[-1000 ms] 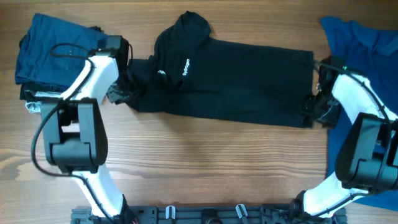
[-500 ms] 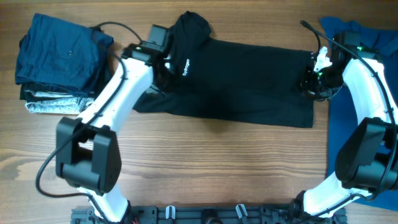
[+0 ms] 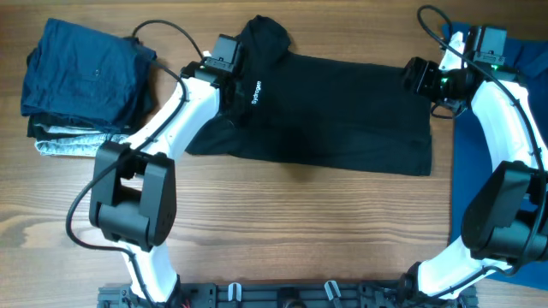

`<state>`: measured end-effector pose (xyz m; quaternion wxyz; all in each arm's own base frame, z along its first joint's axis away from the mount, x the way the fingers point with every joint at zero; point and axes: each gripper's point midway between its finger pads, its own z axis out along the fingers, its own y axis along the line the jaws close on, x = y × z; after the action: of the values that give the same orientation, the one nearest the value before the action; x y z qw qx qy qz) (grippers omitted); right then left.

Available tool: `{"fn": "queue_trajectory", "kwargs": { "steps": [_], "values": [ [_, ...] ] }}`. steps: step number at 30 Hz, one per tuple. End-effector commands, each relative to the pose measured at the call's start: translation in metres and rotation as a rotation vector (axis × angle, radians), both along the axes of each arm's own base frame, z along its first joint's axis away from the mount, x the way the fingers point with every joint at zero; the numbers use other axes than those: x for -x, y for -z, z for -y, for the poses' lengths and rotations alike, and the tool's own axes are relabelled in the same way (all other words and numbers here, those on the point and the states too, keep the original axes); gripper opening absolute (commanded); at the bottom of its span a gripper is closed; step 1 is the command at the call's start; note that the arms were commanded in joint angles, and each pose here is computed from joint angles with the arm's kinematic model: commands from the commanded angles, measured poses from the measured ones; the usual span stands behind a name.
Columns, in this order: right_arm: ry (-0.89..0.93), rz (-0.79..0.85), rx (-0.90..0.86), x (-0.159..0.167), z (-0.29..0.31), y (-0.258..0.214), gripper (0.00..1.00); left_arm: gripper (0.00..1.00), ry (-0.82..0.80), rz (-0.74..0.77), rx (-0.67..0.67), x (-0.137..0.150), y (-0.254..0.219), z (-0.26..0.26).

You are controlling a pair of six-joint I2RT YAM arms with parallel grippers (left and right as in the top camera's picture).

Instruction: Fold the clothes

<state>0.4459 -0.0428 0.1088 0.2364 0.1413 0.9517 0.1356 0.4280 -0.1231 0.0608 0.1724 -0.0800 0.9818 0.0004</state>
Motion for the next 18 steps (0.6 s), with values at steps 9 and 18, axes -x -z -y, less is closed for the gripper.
{"fn": "queue_trajectory", "kwargs": {
  "steps": [9, 18],
  "values": [
    [-0.002, 0.002, -0.016, -0.002, -0.003, 0.002, 0.99, 0.04, -0.033, -0.106, -0.074, 0.002, 0.057, -0.017],
    [-0.002, 0.001, -0.016, -0.001, -0.003, 0.002, 0.99, 0.04, -0.044, 0.130, 0.007, -0.048, 0.025, -0.002]
  ]
}}
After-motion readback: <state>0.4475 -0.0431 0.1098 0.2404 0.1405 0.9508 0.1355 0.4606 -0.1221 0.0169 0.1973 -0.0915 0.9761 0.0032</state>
